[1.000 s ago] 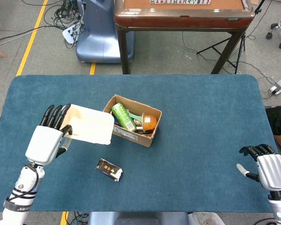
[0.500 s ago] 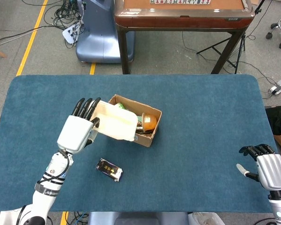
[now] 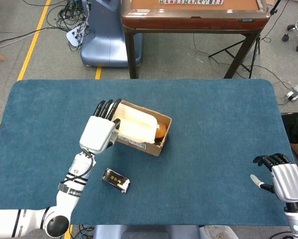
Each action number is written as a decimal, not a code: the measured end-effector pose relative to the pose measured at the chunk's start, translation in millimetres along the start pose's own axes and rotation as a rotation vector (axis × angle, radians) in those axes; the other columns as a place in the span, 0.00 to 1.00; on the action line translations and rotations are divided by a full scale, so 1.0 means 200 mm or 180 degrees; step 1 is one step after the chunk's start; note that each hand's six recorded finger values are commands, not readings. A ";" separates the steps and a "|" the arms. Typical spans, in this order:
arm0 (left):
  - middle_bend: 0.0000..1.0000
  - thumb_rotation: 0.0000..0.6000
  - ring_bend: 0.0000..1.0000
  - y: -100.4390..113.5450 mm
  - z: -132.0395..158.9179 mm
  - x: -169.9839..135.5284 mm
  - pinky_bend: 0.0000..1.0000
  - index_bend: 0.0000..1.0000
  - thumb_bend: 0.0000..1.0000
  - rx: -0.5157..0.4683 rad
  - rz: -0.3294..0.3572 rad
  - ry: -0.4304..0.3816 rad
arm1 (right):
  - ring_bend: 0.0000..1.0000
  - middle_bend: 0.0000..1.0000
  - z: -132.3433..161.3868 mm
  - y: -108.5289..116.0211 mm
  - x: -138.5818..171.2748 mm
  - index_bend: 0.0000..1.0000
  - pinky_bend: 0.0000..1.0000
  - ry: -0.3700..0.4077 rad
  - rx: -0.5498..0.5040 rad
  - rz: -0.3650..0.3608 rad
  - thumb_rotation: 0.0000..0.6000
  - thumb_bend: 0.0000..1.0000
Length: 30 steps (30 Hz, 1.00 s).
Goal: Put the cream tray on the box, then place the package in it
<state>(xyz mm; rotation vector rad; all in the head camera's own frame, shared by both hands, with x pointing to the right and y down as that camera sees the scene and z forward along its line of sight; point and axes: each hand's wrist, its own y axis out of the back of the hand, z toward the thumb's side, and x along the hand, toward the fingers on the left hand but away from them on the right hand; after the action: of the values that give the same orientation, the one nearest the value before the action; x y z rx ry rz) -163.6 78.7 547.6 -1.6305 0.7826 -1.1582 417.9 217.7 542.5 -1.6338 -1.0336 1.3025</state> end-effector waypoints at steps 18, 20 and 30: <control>0.00 1.00 0.00 -0.15 0.12 0.12 0.08 0.49 0.32 0.0010 -0.0173 0.0001 | 0.45 0.52 -0.01 0.00 0.00 0.46 0.36 -0.0011 -0.0020 0.0000 1.00 0.16; 0.00 1.00 0.00 -0.16 0.13 0.12 0.09 0.37 0.23 0.0012 -0.0164 0.0001 | 0.45 0.52 -0.01 0.00 0.00 0.46 0.36 -0.0011 -0.0023 -0.0002 1.00 0.16; 0.00 1.00 0.00 -0.14 0.14 0.10 0.09 0.00 0.13 0.0001 -0.0063 -0.0005 | 0.45 0.52 -0.01 0.01 0.00 0.47 0.36 -0.0002 -0.0031 -0.0009 1.00 0.16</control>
<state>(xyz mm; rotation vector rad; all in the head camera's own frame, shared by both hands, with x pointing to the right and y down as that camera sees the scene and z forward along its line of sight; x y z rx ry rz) -131.2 79.2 578.8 -1.6422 0.7668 -1.1706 419.9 217.1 541.1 -1.6387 -1.0437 1.2982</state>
